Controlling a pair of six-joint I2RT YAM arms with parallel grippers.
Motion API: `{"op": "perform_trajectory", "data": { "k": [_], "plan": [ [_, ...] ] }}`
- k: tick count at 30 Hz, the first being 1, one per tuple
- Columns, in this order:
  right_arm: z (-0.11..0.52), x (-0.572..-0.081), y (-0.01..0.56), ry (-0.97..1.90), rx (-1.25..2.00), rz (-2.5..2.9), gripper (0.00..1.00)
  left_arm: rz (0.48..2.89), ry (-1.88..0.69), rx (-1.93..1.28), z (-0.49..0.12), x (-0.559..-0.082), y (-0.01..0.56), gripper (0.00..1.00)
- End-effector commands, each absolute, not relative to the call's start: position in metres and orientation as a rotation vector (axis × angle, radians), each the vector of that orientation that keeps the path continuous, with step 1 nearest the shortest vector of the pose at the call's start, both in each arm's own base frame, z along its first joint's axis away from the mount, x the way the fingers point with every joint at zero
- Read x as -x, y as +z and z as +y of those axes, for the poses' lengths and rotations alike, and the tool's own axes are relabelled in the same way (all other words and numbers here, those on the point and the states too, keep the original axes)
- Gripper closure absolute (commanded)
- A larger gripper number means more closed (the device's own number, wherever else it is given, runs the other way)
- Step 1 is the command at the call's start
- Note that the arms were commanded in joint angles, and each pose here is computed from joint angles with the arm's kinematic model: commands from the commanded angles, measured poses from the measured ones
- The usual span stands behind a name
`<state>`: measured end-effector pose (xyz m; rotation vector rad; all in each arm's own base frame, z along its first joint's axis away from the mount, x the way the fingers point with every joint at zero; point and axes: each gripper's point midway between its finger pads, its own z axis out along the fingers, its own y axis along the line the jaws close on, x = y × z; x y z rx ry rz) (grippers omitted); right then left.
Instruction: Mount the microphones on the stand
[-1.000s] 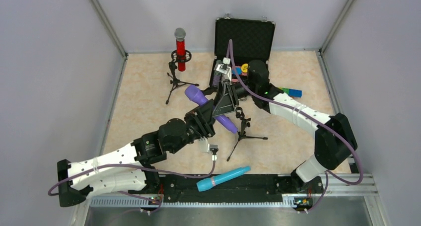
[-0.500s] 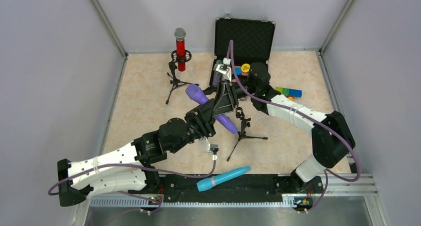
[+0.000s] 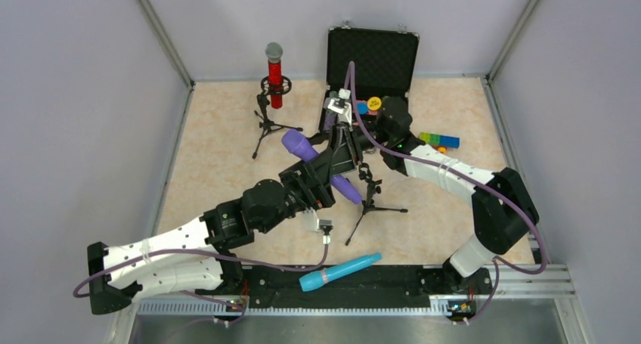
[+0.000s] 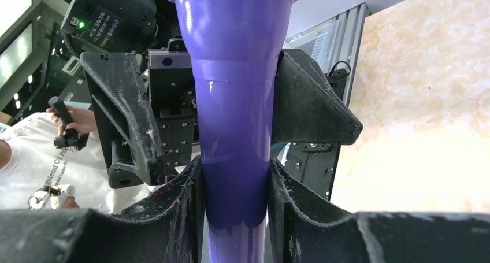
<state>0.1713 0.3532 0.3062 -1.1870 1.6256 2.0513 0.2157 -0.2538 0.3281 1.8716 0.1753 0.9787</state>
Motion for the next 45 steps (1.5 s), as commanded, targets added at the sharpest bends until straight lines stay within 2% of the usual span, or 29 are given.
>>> {"op": "perform_trajectory", "data": {
  "k": [1,10,19,26,36,45],
  "plan": [
    [0.354,-0.166,0.315,2.033,1.251,1.535,1.00,0.056,1.089,-1.867,-0.251,-0.213,0.348,0.01],
    [0.353,-0.201,0.321,1.907,1.068,1.575,1.00,0.114,1.066,-1.876,-0.242,-0.213,0.335,0.01],
    [0.326,-0.265,0.314,1.529,0.774,1.704,1.00,0.176,1.048,-1.813,-0.233,-0.211,0.338,0.01],
    [0.299,-0.268,0.354,1.315,0.700,1.541,1.00,0.292,1.006,-1.815,-0.227,-0.217,0.320,0.01],
    [0.260,-0.270,0.382,1.064,0.564,1.376,1.00,0.876,0.827,-1.519,-0.197,-0.241,0.315,0.01],
    [0.253,-0.262,0.390,1.031,0.575,1.322,1.00,1.392,0.394,-0.965,-0.177,-0.264,0.315,0.01]
  ]
}}
